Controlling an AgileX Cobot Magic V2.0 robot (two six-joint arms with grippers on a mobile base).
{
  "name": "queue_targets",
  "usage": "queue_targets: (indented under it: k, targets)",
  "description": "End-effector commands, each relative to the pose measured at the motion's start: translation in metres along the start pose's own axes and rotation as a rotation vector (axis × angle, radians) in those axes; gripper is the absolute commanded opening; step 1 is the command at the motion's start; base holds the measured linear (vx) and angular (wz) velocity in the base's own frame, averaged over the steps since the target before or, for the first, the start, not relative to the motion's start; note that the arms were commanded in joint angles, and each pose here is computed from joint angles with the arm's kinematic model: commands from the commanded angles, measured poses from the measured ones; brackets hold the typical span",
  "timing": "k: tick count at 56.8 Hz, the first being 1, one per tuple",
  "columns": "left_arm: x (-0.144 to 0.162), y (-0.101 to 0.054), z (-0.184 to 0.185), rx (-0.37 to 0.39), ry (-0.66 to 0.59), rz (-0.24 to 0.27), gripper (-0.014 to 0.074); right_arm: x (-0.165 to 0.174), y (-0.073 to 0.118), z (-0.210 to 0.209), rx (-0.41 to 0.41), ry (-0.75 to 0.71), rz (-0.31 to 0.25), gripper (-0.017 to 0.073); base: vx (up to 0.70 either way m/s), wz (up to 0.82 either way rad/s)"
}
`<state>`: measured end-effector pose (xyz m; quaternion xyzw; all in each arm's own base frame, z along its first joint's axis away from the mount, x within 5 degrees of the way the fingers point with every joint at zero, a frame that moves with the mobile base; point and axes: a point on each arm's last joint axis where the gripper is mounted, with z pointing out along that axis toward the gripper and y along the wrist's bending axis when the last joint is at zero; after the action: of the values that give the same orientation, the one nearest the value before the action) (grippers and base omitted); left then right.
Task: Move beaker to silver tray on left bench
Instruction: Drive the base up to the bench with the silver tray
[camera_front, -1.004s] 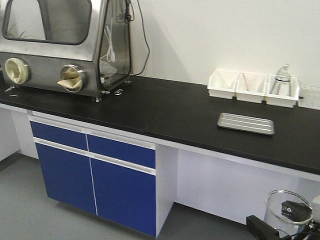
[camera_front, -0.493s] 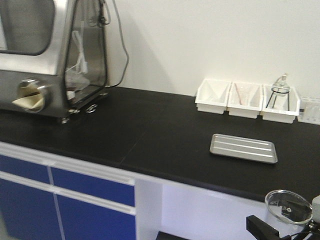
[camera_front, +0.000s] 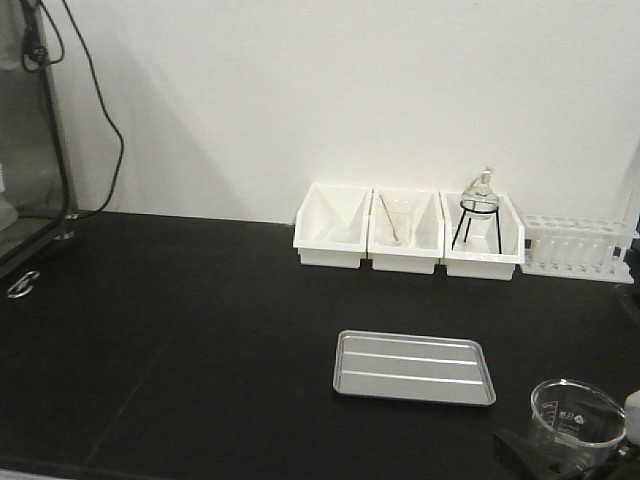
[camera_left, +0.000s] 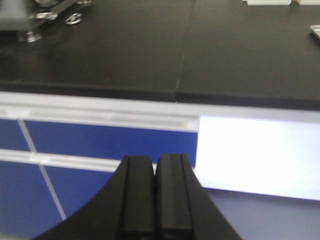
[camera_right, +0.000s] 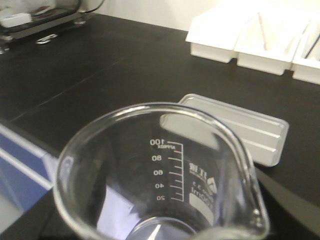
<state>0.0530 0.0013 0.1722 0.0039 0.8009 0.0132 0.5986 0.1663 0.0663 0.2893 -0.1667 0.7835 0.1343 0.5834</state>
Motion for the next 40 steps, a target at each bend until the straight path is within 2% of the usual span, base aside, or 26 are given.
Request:
queue_targets:
  k: [1,40]
  targets:
    - [0.0011,-0.0007,0.0019,0.008,-0.066,-0.003,0.0001,-0.0118,-0.0022,-0.003,0.022,-0.042,-0.007,-0.0006,0.44,-0.28]
    - [0.0011,-0.0007,0.0019,0.008,-0.066,-0.003,0.0001,-0.0118,-0.0024,-0.003,0.025,-0.042,-0.007,-0.0006,0.37,-0.19]
